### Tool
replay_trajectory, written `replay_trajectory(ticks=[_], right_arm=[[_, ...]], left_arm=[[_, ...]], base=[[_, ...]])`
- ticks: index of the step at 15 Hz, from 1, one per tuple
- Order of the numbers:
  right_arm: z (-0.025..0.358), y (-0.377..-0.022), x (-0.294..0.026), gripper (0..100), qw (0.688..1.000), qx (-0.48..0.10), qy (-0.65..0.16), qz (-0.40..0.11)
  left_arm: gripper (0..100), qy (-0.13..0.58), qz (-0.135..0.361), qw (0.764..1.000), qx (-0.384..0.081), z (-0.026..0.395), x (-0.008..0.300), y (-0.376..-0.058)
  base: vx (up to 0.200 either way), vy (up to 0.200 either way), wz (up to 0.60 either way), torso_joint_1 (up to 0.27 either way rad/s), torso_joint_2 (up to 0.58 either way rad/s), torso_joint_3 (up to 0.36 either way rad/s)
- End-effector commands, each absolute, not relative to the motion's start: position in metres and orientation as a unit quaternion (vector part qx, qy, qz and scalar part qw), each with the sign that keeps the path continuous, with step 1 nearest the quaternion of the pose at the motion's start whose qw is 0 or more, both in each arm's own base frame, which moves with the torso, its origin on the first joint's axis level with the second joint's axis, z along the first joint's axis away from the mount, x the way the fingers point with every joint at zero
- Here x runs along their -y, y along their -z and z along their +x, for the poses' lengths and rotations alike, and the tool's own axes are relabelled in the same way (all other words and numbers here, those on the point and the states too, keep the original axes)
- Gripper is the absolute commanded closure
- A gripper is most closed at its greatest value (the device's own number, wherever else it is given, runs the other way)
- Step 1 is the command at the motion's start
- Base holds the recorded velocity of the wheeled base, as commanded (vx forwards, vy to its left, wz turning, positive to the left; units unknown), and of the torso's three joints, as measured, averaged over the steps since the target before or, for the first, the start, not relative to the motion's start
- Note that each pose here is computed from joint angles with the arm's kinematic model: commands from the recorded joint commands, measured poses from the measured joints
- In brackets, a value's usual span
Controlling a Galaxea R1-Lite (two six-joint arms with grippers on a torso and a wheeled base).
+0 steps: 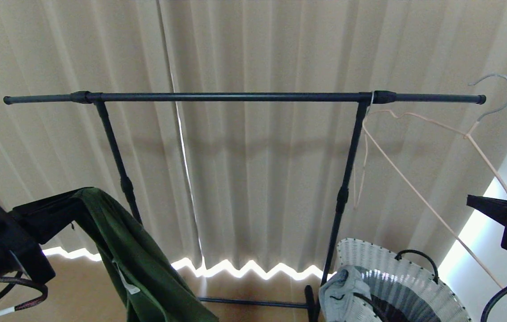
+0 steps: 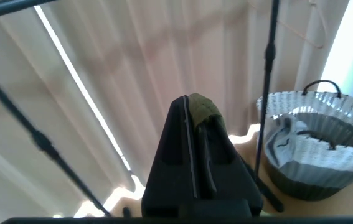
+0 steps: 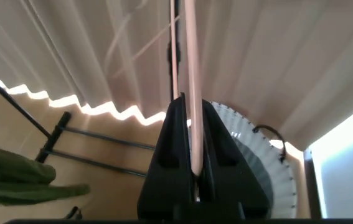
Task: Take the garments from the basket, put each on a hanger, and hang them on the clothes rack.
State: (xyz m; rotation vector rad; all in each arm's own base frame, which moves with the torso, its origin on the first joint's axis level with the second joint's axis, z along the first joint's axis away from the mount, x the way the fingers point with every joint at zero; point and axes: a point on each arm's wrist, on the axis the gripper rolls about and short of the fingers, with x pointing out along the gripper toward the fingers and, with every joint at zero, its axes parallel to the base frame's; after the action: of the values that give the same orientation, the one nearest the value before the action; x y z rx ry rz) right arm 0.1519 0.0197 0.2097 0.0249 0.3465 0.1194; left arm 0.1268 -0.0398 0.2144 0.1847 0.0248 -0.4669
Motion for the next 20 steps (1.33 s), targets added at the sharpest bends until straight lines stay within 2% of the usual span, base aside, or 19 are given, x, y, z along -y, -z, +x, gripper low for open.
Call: replay_trajectory(ticks=[1, 7, 13, 16, 20], right_arm=[[0.152, -0.21, -0.02, 100, 0.983, -0.171, -0.06, 0.012], [0.153, -0.209, -0.021, 100, 0.983, -0.174, -0.063, 0.011], [0.161, -0.204, -0.031, 100, 0.973, -0.193, -0.123, 0.013], [0.168, -0.199, -0.043, 100, 0.968, -0.197, -0.153, 0.008], [0.176, -0.196, -0.073, 100, 0.957, -0.187, -0.222, 0.001]], left_arm=[[100, 0.232, 0.092, 0.968, -0.012, 0.127, 0.04, -0.214], [100, 0.232, 0.092, 0.968, -0.014, 0.127, 0.04, -0.213], [100, 0.235, 0.106, 0.965, -0.048, 0.14, 0.043, -0.202], [100, 0.233, 0.117, 0.965, -0.043, 0.152, 0.047, -0.209], [100, 0.201, 0.123, 0.971, -0.032, 0.2, 0.062, -0.237]], base=[[0.0, 0.2, 0.0, 0.002, 0.01, -0.002], [0.0, 0.2, 0.0, 0.002, 0.0, 0.003], [0.0, 0.0, 0.0, 0.0, 0.0, 0.0], [0.0, 0.0, 0.0, 0.0, 0.0, 0.0], [0.0, 0.0, 0.0, 0.0, 0.0, 0.0]])
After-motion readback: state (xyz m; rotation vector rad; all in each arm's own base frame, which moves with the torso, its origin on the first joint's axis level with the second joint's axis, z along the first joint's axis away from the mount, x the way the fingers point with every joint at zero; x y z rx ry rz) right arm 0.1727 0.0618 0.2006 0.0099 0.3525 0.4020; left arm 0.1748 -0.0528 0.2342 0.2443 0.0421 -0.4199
